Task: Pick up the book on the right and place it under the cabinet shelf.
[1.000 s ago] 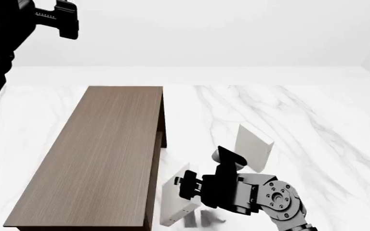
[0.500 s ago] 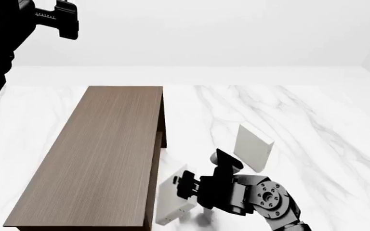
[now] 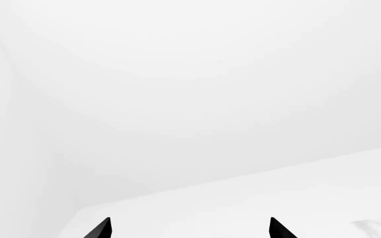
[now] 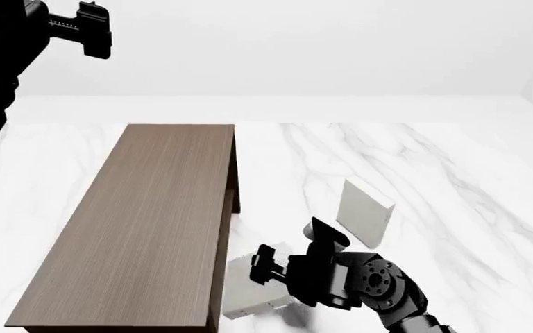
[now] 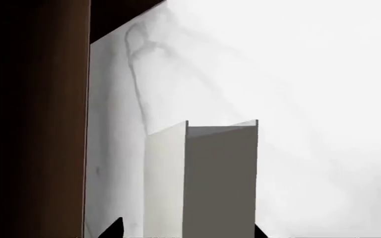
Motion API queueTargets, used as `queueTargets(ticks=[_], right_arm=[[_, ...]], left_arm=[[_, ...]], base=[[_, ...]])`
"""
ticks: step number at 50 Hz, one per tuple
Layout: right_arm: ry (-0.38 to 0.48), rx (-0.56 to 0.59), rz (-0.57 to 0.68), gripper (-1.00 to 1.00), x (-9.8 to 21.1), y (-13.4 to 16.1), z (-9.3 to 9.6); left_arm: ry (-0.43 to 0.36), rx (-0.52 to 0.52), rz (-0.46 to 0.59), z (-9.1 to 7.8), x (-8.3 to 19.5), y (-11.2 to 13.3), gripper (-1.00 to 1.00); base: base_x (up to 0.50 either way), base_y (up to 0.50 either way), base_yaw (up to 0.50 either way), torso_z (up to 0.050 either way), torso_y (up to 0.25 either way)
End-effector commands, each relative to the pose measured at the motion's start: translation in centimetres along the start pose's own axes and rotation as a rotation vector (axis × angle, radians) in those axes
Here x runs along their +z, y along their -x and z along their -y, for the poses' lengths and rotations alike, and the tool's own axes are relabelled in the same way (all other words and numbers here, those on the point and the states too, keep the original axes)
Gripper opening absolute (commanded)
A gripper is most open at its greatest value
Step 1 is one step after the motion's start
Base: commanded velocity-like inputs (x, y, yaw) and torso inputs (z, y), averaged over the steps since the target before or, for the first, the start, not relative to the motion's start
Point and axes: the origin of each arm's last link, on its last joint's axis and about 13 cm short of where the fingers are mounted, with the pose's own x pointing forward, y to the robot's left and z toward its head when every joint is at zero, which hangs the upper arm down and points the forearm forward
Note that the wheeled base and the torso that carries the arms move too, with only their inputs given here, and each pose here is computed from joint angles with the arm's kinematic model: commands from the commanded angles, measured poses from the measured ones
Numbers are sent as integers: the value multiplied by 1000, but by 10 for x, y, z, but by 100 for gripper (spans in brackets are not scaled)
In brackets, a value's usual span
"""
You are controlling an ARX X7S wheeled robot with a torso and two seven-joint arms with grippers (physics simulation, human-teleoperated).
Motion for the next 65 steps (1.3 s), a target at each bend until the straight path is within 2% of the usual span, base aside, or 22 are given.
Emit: queueTargets(ticks=[1, 14, 20, 27, 40, 49, 58, 65], right_arm=[[4, 1, 1, 100, 2, 2, -1], [51, -60, 16, 100, 8, 20, 4], [95, -91, 20, 100, 10, 34, 6], [179, -98, 28, 100, 13, 54, 0], [412, -161, 54, 100, 18, 106, -5], [627, -233, 40, 100, 20, 141, 2], [853, -215, 22, 100, 16, 165, 7], [987, -202, 21, 100, 19, 179, 5]], left_arm=[[2, 0, 2, -1, 0, 1, 100], [6, -2, 2, -1, -2, 1, 100], [7, -6, 4, 1, -2, 0, 100], [6, -12, 8, 2, 0, 0, 100], [2, -16, 11, 2, 1, 0, 100], [-4, -21, 12, 4, 1, 0, 100], [-9, -27, 12, 7, 0, -1, 100], [-13, -31, 11, 7, 0, -1, 100]], base=[[0, 0, 0, 0, 0], [0, 0, 0, 0, 0], [0, 0, 0, 0, 0], [0, 0, 0, 0, 0], [0, 0, 0, 0, 0], [0, 0, 0, 0, 0], [0, 0, 0, 0, 0], [0, 0, 0, 0, 0]])
